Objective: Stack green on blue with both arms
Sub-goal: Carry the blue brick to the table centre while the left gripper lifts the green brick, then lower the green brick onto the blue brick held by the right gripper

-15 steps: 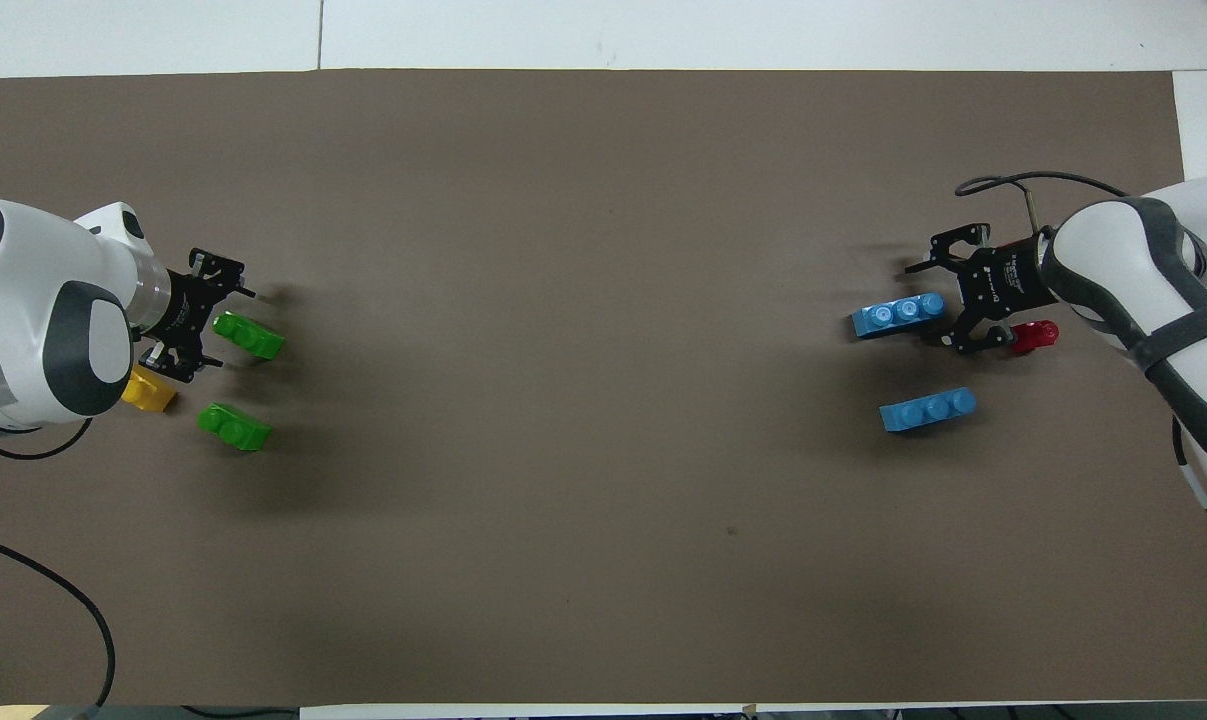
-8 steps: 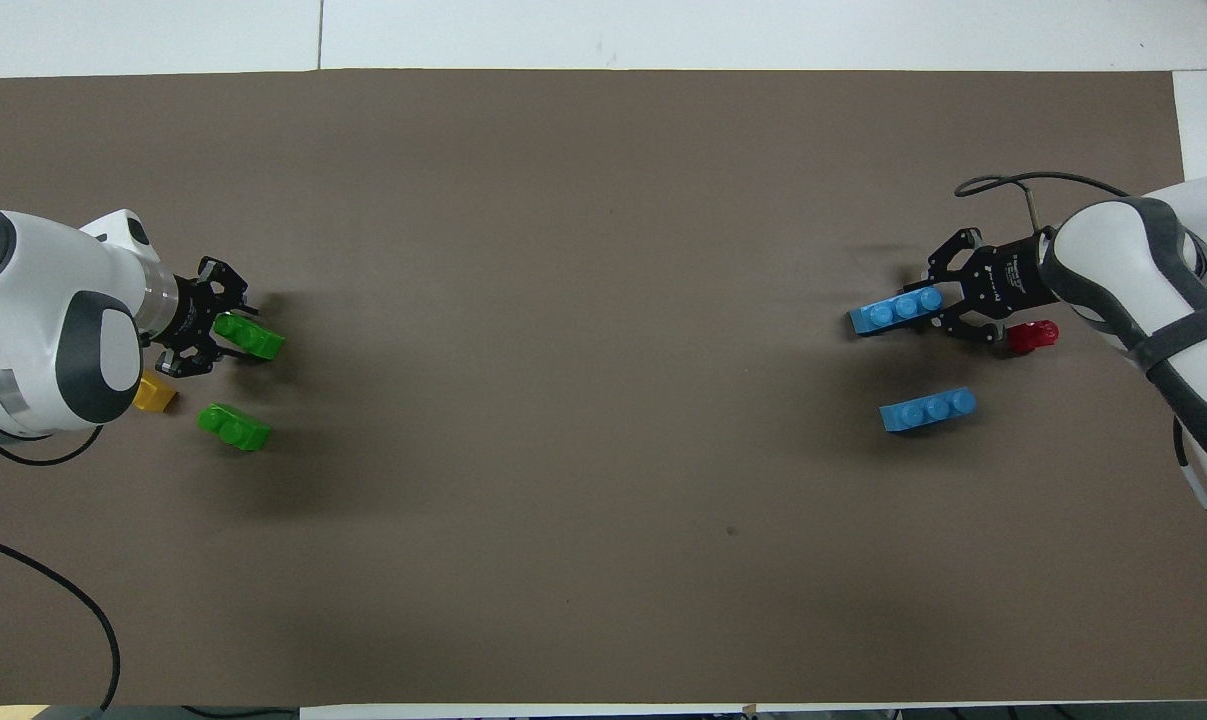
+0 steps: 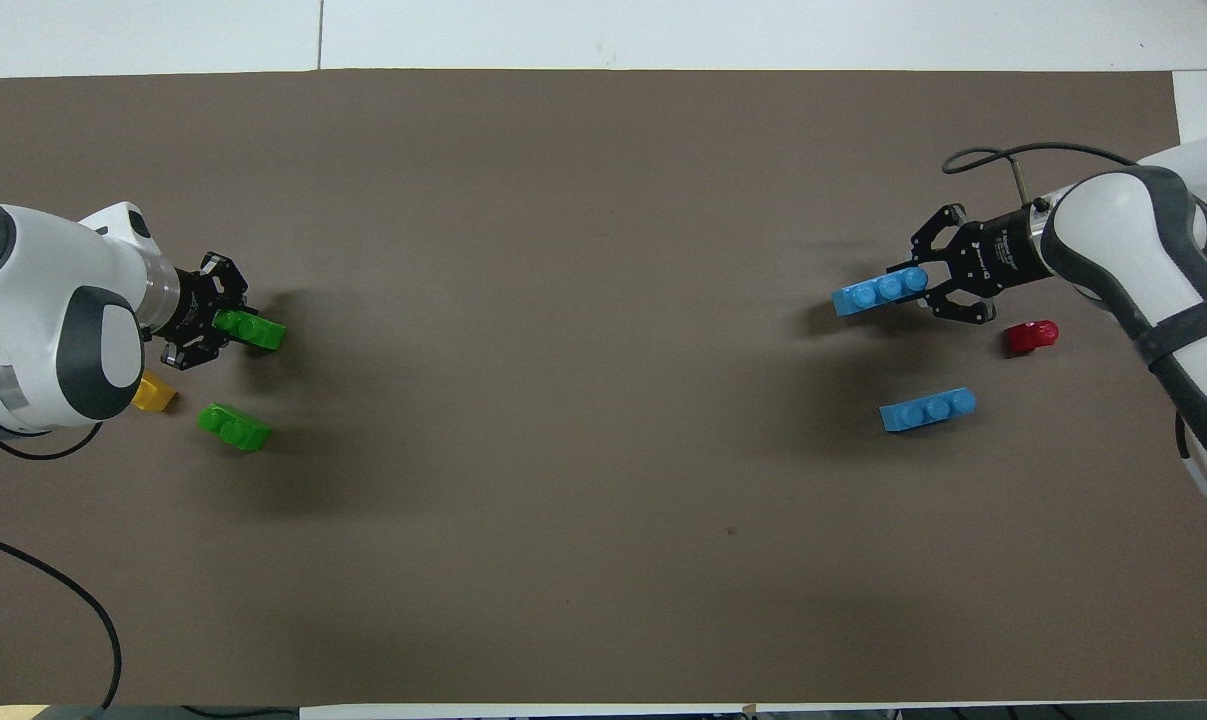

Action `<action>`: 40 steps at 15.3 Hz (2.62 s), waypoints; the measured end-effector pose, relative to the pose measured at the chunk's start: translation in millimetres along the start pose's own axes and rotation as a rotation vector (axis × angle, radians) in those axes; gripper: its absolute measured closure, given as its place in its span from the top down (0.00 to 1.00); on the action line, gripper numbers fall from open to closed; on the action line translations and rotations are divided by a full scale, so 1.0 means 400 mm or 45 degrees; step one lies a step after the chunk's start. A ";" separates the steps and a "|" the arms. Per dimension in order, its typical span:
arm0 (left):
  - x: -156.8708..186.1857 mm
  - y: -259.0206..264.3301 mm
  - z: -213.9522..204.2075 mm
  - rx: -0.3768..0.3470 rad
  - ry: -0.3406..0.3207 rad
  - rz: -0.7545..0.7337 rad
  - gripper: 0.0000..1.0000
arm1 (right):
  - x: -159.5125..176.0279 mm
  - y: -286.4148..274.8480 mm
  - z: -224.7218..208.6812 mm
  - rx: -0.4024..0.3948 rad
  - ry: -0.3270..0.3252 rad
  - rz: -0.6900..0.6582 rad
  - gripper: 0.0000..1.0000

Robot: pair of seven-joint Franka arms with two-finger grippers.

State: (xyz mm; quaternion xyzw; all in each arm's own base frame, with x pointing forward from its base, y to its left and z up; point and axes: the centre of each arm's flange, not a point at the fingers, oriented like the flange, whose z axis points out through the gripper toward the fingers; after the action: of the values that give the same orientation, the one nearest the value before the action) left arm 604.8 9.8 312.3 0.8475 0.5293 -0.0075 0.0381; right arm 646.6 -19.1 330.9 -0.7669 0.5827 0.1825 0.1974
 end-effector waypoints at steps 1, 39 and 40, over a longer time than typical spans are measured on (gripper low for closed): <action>0.000 0.005 -0.024 -0.010 0.006 0.000 0.34 | -0.072 -0.029 -0.017 0.011 0.003 0.049 0.35; -0.947 0.166 -0.168 -0.045 -0.006 -0.560 0.34 | -0.638 0.055 0.562 0.057 0.009 0.446 0.35; -0.946 0.166 -0.162 -0.046 -0.006 -0.560 0.34 | -0.638 0.055 0.562 0.058 0.009 0.446 0.35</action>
State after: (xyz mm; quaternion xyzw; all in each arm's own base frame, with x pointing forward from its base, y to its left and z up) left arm 496.4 -354.0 400.9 0.7108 0.7014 -0.0083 0.0518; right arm 549.3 301.2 266.7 -0.6496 0.7121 0.1980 0.1779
